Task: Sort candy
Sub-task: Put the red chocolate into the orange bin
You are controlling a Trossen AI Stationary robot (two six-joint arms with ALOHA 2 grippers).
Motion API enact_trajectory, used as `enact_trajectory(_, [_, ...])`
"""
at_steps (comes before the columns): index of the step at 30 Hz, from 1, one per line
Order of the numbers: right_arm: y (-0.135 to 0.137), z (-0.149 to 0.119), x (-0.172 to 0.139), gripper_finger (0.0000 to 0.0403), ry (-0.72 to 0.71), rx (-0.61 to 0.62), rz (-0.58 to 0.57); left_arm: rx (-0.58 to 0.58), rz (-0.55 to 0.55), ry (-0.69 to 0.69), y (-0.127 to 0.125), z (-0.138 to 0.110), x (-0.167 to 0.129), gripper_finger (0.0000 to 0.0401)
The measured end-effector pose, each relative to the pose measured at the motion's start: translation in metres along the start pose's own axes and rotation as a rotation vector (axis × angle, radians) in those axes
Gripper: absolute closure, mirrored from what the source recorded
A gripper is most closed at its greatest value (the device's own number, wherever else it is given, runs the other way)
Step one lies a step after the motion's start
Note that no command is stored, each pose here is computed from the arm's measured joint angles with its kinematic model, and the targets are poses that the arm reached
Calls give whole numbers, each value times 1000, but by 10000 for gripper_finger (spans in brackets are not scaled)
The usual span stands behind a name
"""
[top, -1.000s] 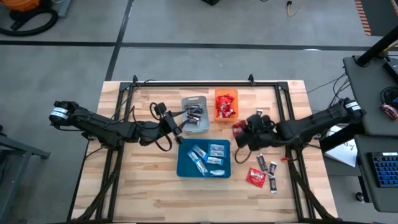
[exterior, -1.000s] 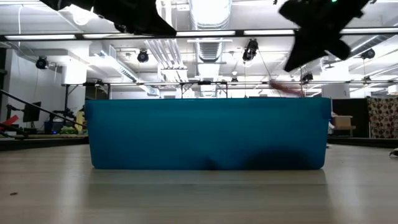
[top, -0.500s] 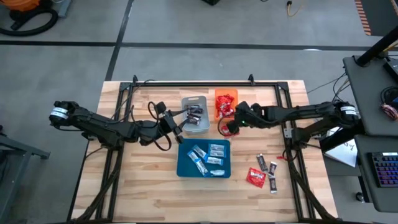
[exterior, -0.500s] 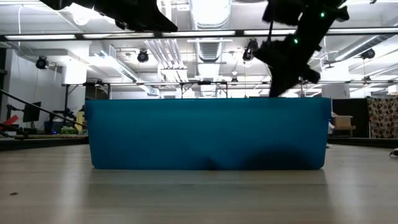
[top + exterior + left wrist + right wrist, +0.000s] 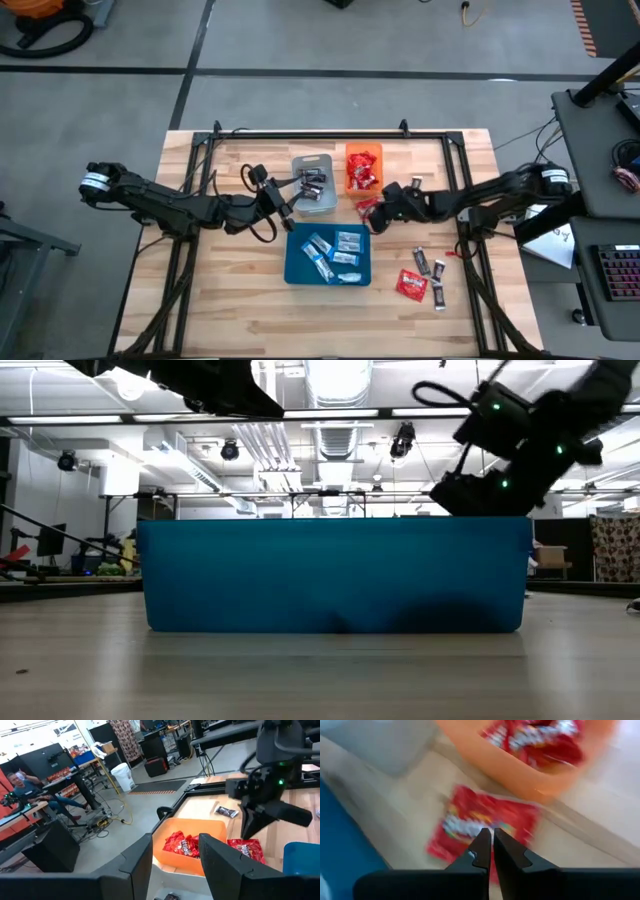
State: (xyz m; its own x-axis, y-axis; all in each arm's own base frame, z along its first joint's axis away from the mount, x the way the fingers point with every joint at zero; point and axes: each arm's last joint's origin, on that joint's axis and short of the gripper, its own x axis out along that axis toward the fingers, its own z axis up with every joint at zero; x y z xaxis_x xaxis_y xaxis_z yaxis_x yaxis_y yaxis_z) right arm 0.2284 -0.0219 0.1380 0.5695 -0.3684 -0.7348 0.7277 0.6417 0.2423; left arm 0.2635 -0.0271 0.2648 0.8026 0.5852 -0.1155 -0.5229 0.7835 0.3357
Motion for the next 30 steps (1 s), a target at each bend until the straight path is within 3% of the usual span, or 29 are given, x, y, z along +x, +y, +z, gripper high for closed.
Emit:
enact_trajectory(4, [-8,-13,12,390,-106,46,30,1,0,1,0,0,0,257])
enact_trajectory(14, [-23,-34,18,391,47,88,-42,2,1,-1,0,0,0,257])
enact_trajectory(21, [-22,-19,-16,391,280,42,-170,18,0,5,2,1,-2,257])
enact_trajectory(26, [-15,1,-43,391,368,82,-266,54,-10,38,8,0,-8,267])
enact_trajectory(30, [-7,14,-53,391,400,98,-260,128,-26,76,12,-3,-13,278])
